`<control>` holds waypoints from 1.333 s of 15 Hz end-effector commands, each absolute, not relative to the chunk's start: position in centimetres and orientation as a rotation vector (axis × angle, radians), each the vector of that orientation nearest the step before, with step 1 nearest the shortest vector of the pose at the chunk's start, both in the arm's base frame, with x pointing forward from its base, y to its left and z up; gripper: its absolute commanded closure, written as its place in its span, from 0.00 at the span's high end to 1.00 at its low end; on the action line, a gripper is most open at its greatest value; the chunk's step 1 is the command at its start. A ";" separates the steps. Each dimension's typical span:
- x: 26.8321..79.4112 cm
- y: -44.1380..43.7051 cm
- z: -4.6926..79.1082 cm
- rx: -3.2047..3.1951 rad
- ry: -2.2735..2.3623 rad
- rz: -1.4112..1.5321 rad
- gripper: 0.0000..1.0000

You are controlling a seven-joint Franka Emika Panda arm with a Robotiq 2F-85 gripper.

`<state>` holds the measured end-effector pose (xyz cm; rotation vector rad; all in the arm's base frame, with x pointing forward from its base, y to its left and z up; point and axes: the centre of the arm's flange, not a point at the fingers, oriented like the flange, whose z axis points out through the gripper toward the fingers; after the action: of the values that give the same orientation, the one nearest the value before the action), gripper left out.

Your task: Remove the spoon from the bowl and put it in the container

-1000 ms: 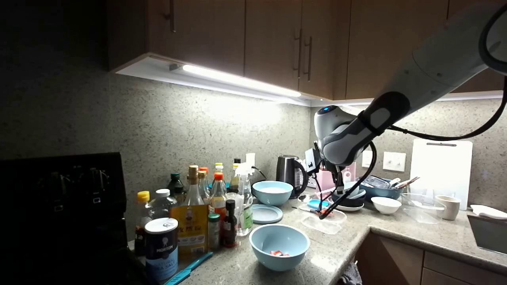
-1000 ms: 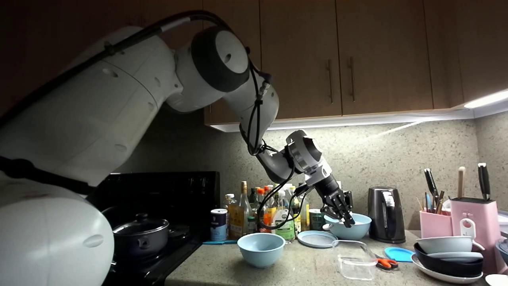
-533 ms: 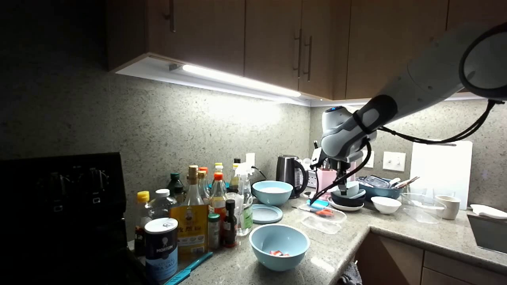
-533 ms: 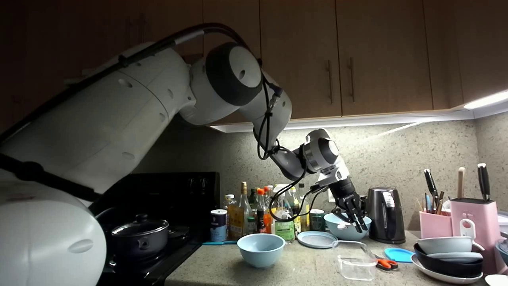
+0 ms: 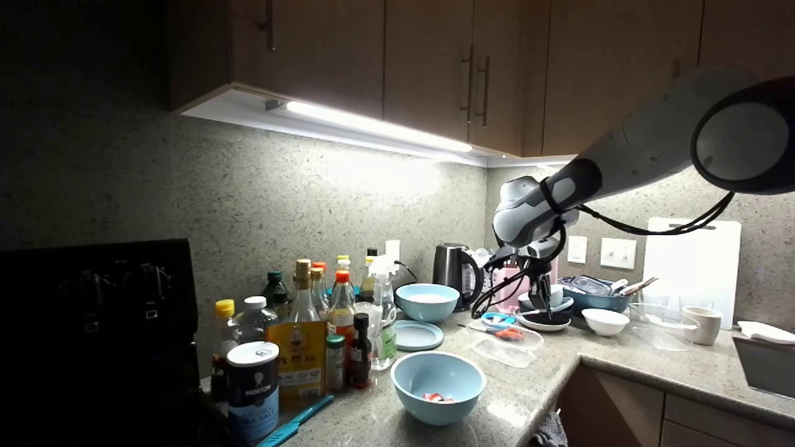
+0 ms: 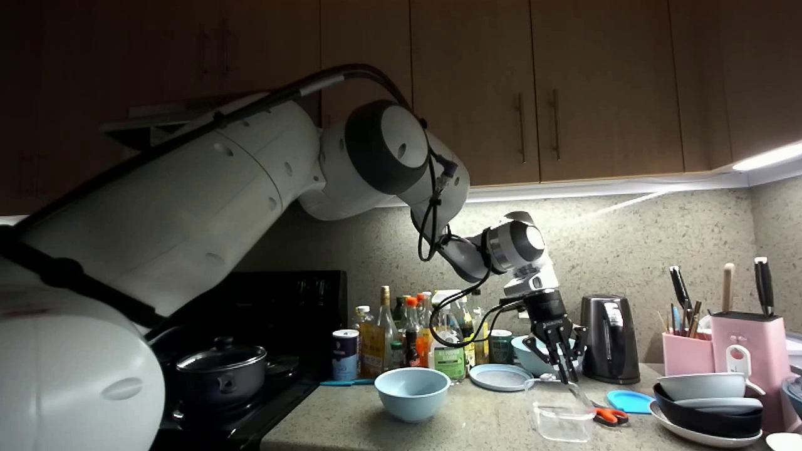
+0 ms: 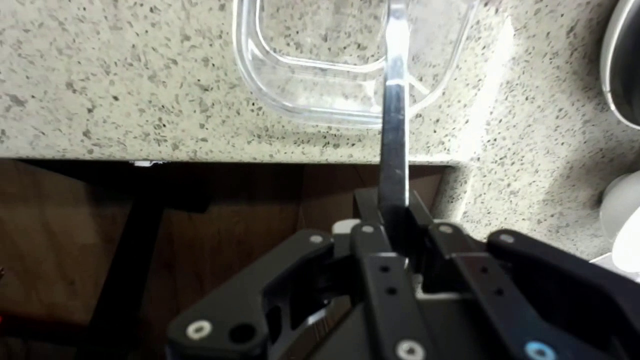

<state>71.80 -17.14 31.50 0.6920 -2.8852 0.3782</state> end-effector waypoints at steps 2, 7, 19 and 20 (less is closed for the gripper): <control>73.9 -18.1 31.1 0.570 -2.898 0.305 0.04; 76.7 -19.4 29.0 0.574 -2.883 0.262 0.04; 78.6 -21.3 27.7 0.513 -2.854 0.226 0.41; 78.6 -21.3 27.9 0.510 -2.859 0.226 0.42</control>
<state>75.77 -20.30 27.12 0.5308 -2.8369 0.2769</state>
